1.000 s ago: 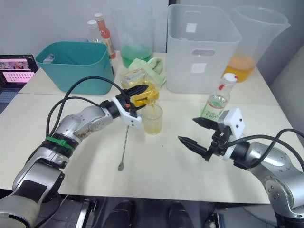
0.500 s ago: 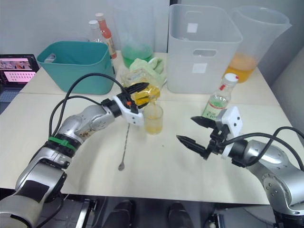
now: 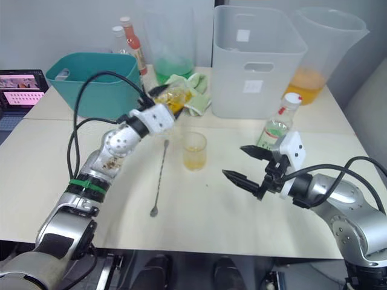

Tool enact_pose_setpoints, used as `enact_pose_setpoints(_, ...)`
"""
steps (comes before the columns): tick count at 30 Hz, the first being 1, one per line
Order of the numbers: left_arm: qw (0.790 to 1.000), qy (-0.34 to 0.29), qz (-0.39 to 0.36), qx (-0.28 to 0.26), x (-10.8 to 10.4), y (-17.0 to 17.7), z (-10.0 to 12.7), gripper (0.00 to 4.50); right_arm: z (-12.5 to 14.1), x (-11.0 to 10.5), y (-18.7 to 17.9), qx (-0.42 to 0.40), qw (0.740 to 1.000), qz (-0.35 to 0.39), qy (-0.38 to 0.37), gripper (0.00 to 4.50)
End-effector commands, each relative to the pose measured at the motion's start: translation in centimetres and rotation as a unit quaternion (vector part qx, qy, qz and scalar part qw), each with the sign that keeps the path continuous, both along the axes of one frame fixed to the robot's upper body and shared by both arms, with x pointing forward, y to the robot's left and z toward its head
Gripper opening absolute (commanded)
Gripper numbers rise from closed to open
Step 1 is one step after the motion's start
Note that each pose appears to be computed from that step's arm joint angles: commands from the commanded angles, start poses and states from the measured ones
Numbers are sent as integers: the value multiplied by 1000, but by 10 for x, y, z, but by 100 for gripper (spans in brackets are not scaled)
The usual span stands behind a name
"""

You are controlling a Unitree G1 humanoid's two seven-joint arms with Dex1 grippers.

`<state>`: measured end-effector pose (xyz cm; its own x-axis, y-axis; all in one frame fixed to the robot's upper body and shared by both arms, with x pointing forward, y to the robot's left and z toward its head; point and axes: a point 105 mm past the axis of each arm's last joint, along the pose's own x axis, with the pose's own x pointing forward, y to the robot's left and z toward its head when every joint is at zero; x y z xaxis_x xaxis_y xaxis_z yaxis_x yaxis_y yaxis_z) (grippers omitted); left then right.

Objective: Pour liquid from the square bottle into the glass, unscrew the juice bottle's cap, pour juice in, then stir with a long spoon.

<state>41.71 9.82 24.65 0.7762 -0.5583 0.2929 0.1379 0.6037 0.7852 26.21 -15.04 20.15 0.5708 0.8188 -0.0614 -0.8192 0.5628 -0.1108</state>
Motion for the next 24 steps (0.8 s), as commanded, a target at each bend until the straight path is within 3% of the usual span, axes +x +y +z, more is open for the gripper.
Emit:
enact_pose_setpoints(1, 993, -14, -7, -121, -9, 19, 49, 282, 9, 0, 3, -7, 1000, 14, -18, 447)
enact_pose_setpoints(4, 984, 11, 3, -177, -8, 36, 53, 282, 10, 2, 4, -8, 1000, 22, -18, 447)
enact_pose_setpoints(6, 969, 47, 20, -243, -9, 61, 52, 282, 11, 5, 8, -8, 999, 34, -16, 447)
enact_pose_setpoints(10, 944, 92, 30, -315, -18, 90, 40, 282, 11, 6, 11, -9, 999, 52, -13, 447)
enact_pose_setpoints(19, 909, 137, 61, -388, -40, 126, 0, 282, 11, 8, 16, -11, 996, 84, -4, 447)
enact_pose_setpoints(24, 913, 147, 57, -376, -45, 129, -12, 282, 12, 9, 18, -11, 996, 92, -3, 447)
